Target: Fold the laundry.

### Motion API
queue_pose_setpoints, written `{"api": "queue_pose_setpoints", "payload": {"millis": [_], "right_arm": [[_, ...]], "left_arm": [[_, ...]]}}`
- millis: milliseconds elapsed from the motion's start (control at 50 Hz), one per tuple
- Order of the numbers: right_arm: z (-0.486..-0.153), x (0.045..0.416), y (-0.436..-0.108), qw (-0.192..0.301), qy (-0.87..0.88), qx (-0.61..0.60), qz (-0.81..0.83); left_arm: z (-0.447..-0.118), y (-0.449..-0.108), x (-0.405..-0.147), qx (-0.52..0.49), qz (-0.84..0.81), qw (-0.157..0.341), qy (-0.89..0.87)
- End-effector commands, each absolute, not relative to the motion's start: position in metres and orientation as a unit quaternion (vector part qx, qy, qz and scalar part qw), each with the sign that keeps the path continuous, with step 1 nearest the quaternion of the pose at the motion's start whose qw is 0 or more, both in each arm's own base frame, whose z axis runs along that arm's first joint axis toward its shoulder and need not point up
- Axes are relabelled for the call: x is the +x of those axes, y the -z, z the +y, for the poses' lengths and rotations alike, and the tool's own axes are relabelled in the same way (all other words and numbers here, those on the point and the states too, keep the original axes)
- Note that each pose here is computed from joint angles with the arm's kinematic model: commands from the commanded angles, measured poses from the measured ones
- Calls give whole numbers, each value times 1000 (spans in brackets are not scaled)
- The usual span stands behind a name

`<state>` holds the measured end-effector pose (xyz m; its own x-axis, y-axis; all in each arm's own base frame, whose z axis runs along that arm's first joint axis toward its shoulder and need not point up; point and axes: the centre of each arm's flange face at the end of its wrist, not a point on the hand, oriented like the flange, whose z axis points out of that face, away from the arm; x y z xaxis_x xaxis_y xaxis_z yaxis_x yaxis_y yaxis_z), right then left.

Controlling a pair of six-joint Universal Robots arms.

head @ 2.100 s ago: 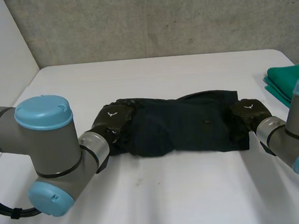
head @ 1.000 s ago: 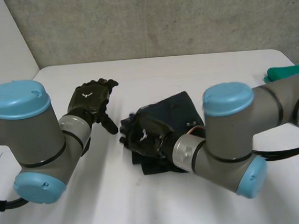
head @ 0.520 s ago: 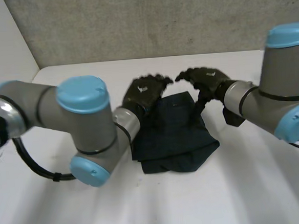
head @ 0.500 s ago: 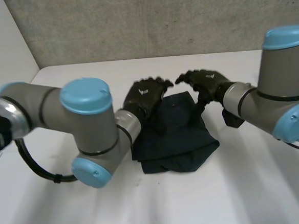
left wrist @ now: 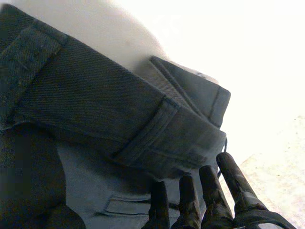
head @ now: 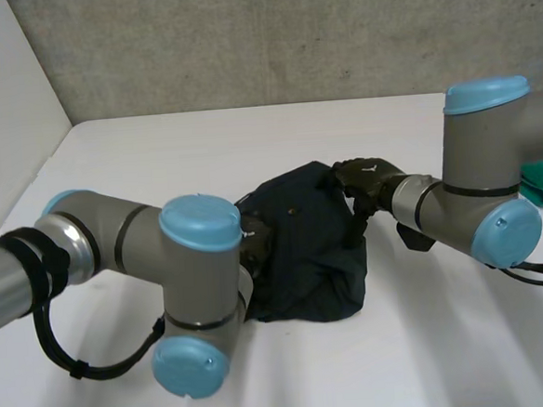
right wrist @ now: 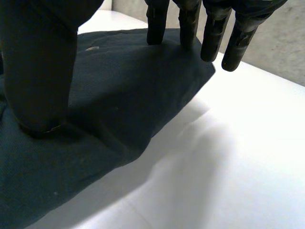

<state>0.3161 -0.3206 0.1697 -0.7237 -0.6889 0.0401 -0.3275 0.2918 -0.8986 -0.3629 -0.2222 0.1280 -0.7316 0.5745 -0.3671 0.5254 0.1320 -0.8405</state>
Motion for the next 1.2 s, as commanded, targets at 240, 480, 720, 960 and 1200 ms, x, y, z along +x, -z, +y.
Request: {"api": "queue_pose_setpoints", "payload": {"millis": [240,480,720,960,1200], "right_arm": [[-313,321,-154,158,490,-341,787],[-310,319,-141,149,492,-351,783],[-312,316,-147,145,500,-351,779],[-300,307,-190,139,546,-344,751],[-242,286,-238,136,603,-339,709]], "left_arm": [[-244,-181,-372,-316,-689,62,-650],[-255,-140,-365,-354,-723,69,-589],[-259,-130,-358,-362,-743,59,-560],[-247,-187,-358,-350,-714,129,-592],[-217,-262,-337,-328,-712,220,-581]]}}
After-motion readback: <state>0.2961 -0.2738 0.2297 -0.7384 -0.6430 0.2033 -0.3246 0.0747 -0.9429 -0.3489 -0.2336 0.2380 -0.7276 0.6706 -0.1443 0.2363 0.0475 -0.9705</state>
